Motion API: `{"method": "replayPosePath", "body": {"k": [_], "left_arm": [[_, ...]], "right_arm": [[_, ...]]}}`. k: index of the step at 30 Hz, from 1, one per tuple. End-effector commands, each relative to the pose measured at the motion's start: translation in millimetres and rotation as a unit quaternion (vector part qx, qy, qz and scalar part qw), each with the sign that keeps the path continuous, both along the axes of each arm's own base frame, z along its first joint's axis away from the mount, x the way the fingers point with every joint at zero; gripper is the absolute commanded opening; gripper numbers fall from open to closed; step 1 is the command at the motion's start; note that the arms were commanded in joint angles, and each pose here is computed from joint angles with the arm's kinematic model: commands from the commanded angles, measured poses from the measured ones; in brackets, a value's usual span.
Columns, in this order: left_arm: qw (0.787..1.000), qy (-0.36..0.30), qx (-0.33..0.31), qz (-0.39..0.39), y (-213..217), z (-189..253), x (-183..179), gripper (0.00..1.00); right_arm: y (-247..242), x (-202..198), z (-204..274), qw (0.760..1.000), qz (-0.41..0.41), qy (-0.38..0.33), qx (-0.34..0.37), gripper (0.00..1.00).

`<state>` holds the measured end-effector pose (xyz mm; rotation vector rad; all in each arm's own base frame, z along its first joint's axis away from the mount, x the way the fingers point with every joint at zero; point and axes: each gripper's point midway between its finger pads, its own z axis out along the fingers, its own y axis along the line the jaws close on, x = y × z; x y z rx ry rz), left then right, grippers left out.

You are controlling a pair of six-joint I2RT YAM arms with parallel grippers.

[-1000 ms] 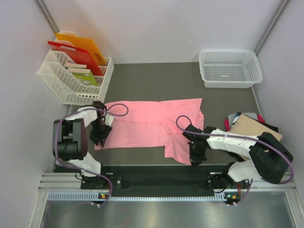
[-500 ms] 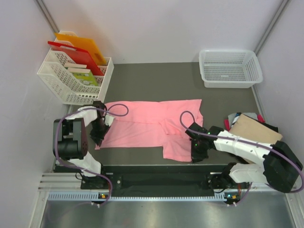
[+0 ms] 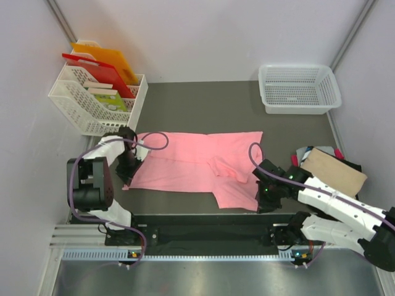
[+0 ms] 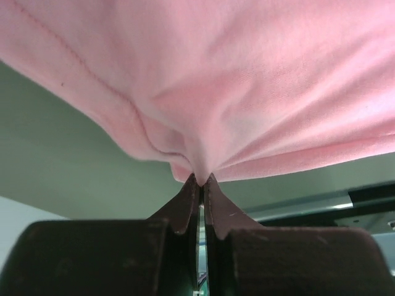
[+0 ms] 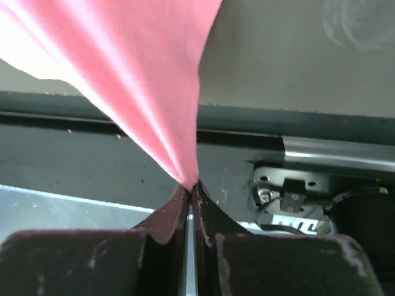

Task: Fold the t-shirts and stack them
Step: Grap the side of the flattened tshirt closest away from the robot with both arms, then fold the other side of the tshirt into a rectangle

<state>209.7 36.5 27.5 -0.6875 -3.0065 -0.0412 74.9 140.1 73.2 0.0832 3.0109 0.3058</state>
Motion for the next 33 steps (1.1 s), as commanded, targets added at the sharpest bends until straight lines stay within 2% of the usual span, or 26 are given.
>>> {"method": "replayPosePath", "body": {"k": [1, 11, 19, 24, 28, 33], "left_arm": [[1.0, -0.012, -0.011, -0.02, -1, 28, 0, 0.0], [0.999, 0.018, -0.008, -0.045, 2, 47, -25, 0.0], [0.998, 0.013, -0.001, -0.054, 4, 68, -31, 0.0], [0.999, -0.015, -0.005, -0.039, 2, 72, 2, 0.01], [0.999, -0.014, -0.01, -0.033, 1, 67, 33, 0.01], [0.999, -0.034, 0.004, -0.039, 8, 69, 73, 0.02]], "right_arm": [[-9, -13, 14, 1.0, 0.004, 0.009, -0.005, 0.0], [-14, -22, 28, 1.0, 0.001, 0.013, 0.004, 0.0], [-15, -22, 55, 1.0, 0.002, -0.003, 0.014, 0.0], [-7, 0, 65, 0.999, 0.012, -0.035, 0.006, 0.0], [-2, 33, 71, 0.997, 0.021, -0.073, -0.026, 0.0], [-4, 80, 88, 0.993, -0.008, -0.112, -0.024, 0.0]]}}
